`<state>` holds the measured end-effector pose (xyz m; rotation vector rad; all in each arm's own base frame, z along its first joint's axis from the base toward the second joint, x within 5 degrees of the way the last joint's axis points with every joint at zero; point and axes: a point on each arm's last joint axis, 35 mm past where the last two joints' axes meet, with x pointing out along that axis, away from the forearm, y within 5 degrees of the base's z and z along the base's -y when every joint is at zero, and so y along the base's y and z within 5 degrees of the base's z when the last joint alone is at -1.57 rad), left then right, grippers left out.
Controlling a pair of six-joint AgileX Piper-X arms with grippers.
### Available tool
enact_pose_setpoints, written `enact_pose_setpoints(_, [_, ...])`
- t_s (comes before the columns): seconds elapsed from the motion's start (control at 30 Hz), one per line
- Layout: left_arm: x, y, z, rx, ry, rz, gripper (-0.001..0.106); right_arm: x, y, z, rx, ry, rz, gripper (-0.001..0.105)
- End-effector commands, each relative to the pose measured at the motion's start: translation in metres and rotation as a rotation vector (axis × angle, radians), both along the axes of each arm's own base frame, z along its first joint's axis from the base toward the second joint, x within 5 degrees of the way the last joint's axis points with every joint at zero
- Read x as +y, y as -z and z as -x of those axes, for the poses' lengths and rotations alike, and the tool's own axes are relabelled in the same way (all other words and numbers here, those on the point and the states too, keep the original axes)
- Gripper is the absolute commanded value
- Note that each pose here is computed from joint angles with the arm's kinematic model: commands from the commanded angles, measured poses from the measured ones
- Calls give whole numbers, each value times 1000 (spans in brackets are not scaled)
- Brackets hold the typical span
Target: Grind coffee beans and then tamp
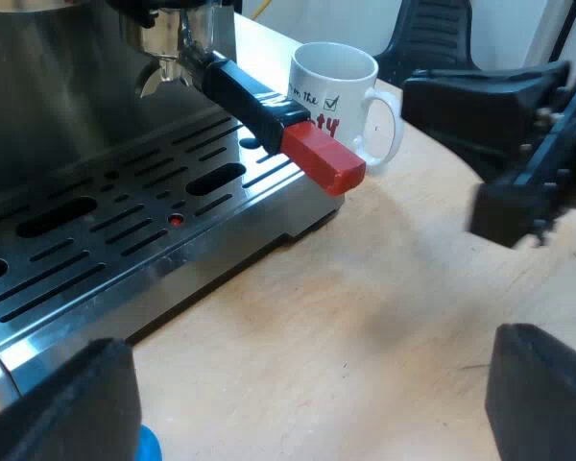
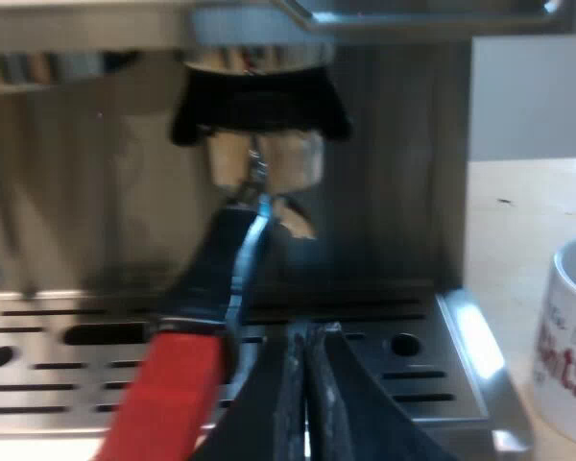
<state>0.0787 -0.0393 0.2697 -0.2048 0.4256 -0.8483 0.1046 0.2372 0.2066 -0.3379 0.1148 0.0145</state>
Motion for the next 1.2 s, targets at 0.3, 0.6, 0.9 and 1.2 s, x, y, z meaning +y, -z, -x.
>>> enact_pose_setpoints(0.3, [-1, -1, -1, -7, 16, 8, 78, 12, -7, 36, -10, -142, -9, 0])
enact_pose_setpoints(0.6, [-1, -1, -1, -7, 16, 8, 78, 21, 4, 40, 58, -304, 10, 0])
enact_pose_setpoints(0.9, [-1, -1, -1, -7, 16, 8, 78, 24, 20, 26, 66, -249, 32, 0])
enact_pose_setpoints(1.2, [-1, -1, -1, -7, 16, 8, 78, 21, 19, 6, 96, -252, 2, 0])
